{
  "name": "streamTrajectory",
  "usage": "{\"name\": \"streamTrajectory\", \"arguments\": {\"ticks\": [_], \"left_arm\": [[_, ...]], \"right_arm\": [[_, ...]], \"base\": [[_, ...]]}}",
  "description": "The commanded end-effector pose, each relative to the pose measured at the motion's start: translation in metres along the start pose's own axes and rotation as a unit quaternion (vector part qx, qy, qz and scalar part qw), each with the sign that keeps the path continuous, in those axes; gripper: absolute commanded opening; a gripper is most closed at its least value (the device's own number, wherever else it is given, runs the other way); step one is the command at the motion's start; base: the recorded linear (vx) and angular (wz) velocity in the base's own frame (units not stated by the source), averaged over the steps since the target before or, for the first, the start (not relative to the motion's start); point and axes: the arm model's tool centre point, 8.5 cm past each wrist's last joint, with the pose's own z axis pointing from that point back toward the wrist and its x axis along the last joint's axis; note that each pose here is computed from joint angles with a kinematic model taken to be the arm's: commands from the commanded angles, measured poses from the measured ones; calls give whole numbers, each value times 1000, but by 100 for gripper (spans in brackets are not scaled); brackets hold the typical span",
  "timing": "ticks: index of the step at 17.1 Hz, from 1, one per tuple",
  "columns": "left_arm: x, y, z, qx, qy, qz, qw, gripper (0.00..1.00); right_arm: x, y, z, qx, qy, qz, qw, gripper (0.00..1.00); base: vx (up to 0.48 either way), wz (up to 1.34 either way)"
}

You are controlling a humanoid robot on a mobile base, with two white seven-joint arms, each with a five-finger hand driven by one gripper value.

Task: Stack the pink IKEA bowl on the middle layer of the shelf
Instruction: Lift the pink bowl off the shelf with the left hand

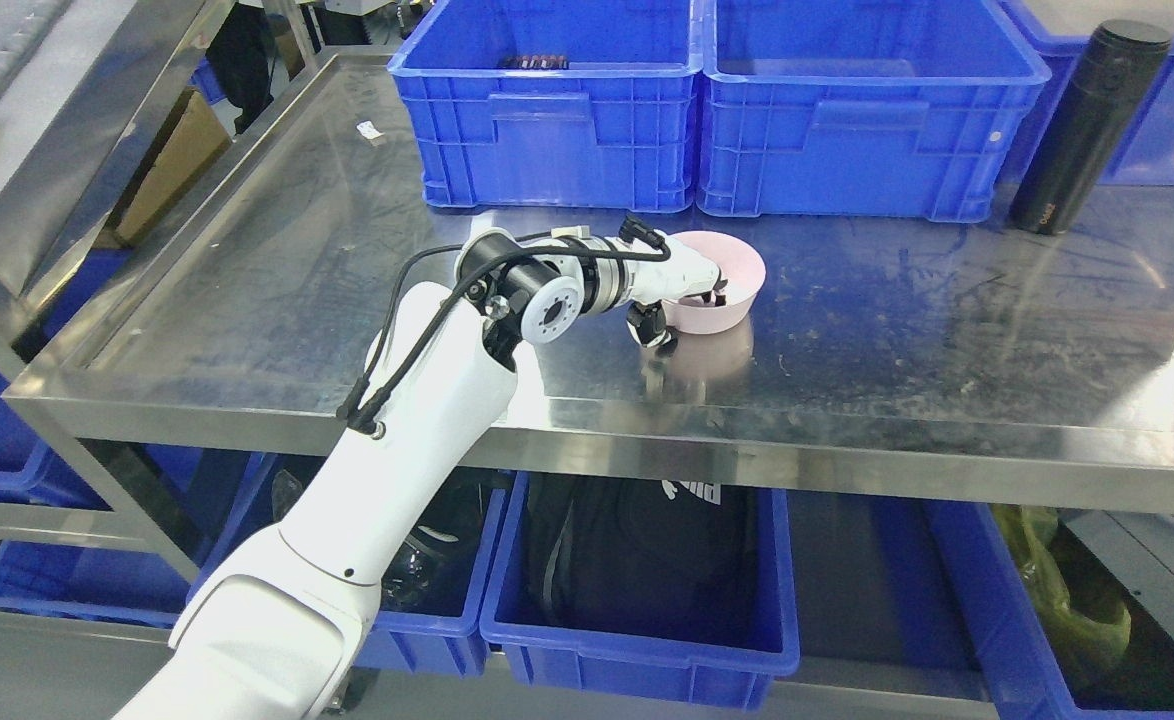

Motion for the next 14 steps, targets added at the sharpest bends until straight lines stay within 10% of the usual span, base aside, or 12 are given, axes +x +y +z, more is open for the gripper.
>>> {"name": "streamTrajectory", "arguments": {"ticks": [1, 14], "left_arm": [[-27, -12, 1, 8, -26, 43, 999, 2], [-45, 68, 123, 422, -249, 42, 871, 0]], "right_arm": [[6, -11, -3, -9, -9, 1, 1000, 100], [6, -11, -3, -8, -9, 1, 1000, 100]], "base": [[-6, 147], [-6, 54]]}}
